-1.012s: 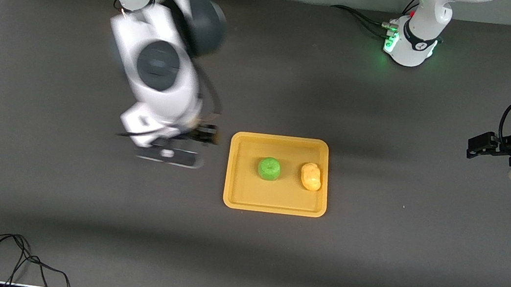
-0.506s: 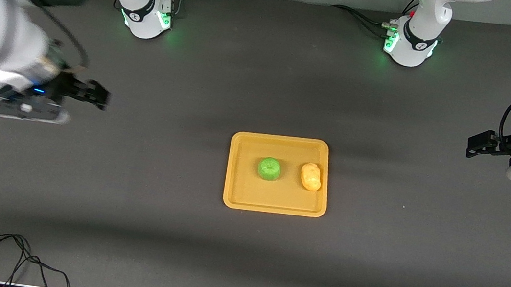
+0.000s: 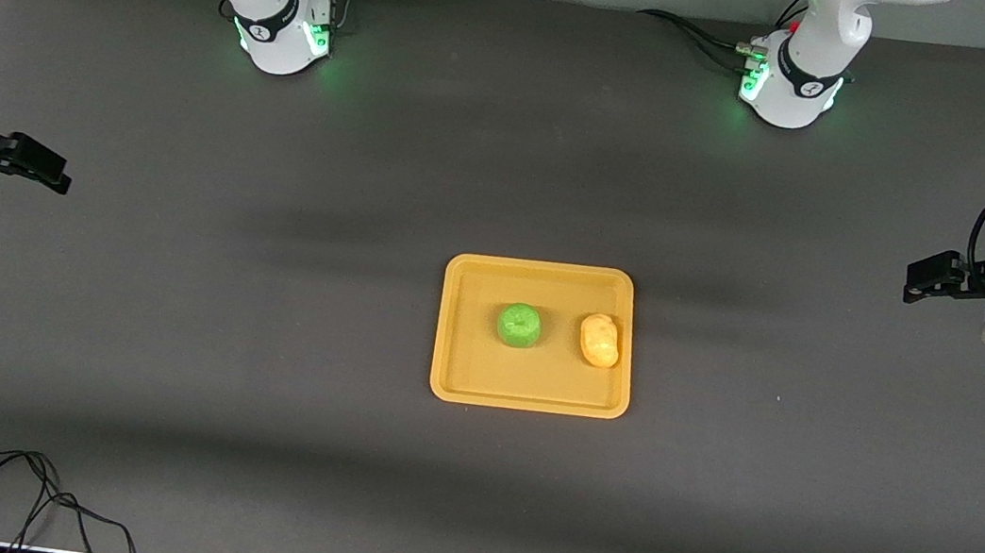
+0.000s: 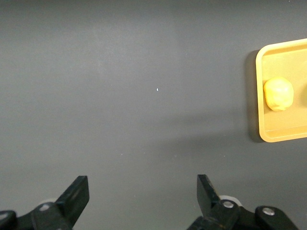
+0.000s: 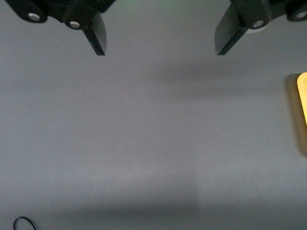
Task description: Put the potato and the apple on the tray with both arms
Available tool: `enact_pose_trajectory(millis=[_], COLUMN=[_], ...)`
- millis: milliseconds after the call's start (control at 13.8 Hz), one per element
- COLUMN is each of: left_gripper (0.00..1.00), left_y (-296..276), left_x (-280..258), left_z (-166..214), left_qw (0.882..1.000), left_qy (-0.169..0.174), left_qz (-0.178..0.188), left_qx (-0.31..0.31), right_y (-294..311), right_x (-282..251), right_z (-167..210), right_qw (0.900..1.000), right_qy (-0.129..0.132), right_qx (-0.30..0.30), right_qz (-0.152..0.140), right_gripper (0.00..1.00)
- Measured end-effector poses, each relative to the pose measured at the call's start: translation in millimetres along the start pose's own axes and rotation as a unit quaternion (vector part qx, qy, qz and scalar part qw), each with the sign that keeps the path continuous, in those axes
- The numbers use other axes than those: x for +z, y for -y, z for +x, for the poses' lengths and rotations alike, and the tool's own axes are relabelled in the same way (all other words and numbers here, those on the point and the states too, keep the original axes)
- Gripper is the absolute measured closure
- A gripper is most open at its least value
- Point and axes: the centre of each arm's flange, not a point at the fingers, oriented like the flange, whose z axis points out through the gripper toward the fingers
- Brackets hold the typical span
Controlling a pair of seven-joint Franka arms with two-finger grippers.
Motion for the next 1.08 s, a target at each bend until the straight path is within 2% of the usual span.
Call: enact_pose_trajectory(millis=[1084], left_gripper=[0.00], left_y=[-3.4], left_x=[1.9], left_z=[1.8], left_qw=[1.000], left_qy=[0.001], left_qz=[-0.004], left_qx=[-0.004], right_y=[-6.7], right_x=[-4.4], right_z=[-3.1], right_qw=[1.000], right_qy=[-0.001], right_qx=[0.006], right_qz=[0.001], right_gripper=[0.00])
